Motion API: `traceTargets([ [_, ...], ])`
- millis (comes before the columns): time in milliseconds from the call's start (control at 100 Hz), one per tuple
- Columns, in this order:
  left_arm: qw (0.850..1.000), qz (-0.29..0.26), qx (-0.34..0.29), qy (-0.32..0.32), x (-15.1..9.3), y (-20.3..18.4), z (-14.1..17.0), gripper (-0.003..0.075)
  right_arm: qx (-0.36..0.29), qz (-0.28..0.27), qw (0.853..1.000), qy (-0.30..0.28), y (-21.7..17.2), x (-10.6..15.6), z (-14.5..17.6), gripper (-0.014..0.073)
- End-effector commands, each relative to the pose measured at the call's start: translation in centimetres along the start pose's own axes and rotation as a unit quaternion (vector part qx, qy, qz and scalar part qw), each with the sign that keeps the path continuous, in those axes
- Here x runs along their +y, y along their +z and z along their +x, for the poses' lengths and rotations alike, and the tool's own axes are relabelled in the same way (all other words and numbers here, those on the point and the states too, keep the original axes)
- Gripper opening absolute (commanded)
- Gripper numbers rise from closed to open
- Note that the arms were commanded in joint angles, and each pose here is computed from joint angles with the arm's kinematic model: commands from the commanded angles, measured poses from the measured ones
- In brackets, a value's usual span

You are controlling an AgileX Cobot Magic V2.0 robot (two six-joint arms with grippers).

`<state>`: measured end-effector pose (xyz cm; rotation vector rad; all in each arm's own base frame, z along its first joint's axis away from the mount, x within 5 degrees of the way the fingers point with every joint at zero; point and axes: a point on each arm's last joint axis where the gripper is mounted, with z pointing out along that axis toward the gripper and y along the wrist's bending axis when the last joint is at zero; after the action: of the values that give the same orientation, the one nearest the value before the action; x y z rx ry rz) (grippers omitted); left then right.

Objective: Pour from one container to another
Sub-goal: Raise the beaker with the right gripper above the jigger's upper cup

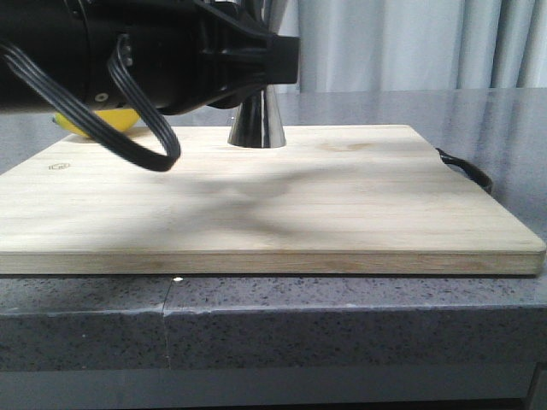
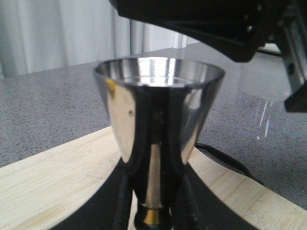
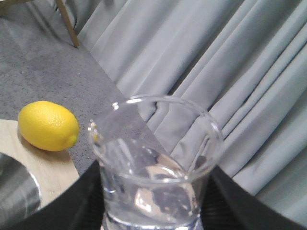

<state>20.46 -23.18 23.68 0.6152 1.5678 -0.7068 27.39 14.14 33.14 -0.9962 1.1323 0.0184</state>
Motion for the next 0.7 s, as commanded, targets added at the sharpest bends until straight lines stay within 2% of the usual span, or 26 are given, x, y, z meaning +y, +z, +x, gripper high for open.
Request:
traceTargets([
  [0,0.997,0.015,-0.077,-0.002,-0.45,-0.34,-2.80,-0.0020,-0.065,0.024,0.997,-0.025,-0.51,-1.50,-2.73,0.0150],
  [80,0.997,0.015,-0.077,-0.007,-0.45,-0.34,-2.80,-0.0019,-0.065,0.021,0.997,-0.032,-0.51,-1.45,-2.73,0.0150],
  [250,0.997,0.021,-0.077,-0.006,-0.55,-0.35,-2.79,-0.0019,-0.064,0.022,0.994,-0.084,-0.51,-1.40,-2.73,0.0150],
  [690,0.997,0.021,-0.077,-0.006,-0.55,-0.35,-2.79,-0.0020,-0.064,0.024,0.988,-0.140,-0.51,-1.36,-2.75,0.0150],
])
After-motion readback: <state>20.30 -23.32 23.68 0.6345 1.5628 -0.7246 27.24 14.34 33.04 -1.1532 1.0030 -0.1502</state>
